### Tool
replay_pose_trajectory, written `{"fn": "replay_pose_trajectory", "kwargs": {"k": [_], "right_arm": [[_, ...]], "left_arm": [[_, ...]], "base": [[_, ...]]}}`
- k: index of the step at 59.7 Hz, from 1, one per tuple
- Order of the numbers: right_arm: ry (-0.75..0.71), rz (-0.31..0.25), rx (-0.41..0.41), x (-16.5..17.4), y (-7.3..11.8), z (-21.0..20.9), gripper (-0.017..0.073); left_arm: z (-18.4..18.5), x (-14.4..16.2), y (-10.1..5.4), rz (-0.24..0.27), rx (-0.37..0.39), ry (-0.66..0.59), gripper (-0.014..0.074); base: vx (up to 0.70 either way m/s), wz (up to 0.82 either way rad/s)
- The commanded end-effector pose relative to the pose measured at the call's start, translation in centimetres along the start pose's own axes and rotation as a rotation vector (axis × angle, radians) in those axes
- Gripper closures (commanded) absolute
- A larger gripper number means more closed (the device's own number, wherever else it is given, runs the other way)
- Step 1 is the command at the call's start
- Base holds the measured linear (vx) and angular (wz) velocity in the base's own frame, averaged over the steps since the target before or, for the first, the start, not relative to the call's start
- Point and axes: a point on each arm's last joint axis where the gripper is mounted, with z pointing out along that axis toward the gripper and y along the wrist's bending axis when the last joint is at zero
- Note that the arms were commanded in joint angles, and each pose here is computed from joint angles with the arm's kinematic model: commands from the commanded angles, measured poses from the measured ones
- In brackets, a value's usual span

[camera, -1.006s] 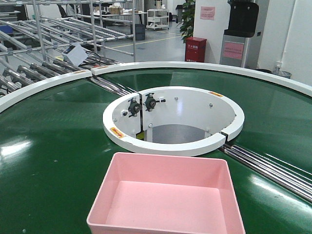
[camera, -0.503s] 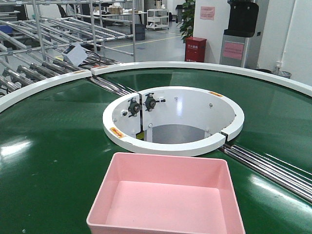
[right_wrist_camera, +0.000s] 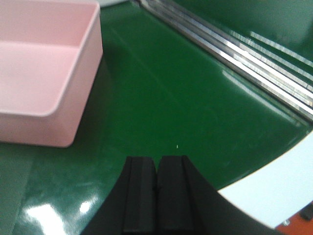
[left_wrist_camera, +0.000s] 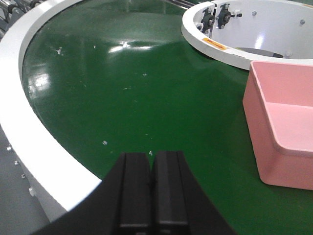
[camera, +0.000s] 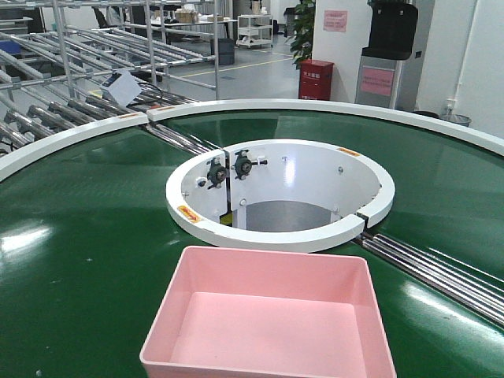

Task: Grab pink bin and stack on right shelf

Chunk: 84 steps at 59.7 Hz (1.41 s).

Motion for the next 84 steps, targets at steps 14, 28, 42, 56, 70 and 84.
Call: {"fn": "replay_pose_trajectory", "kwargs": {"k": [14, 28, 42, 56, 70, 84], "right_arm": [[0.162, -0.069, -0.085, -1.5, 1.1, 4.5, 0.0316], [0.239, -0.242, -0.222, -3.9, 4.3, 6.6, -0.0045], [0.335, -0.243, -0.227, -7.3, 5.9, 10.3, -0.0069], [0.457, -0.141, -0.205, -11.8, 7.2, 13.8, 0.0022], [0.595, -0.112, -0.156, -14.4, 8.1, 17.7, 0.0049], [0.634, -0.044, -0.098, -15.4, 8.7, 21.4, 0.0049]], "left_arm": [[0.4, -1.5, -0.2, 0.013, 0.020, -0.054, 0.0509], [3.3, -2.4, -2.4, 0.147, 0.181, 0.096, 0.0186], [8.3, -4.9, -6.5, 0.262, 0.309, 0.266, 0.0019], [15.3, -6.5, -10.0, 0.311, 0.329, 0.403, 0.0017], [21.7, -6.7, -12.6, 0.333, 0.321, 0.534, 0.0017], [26.2, -7.6, -15.8, 0.324, 0.331, 0.601, 0.0017]], "base": [[0.00, 0.00], [0.00, 0.00], [0.00, 0.00], [0.00, 0.00], [0.00, 0.00], [0.00, 0.00]]}}
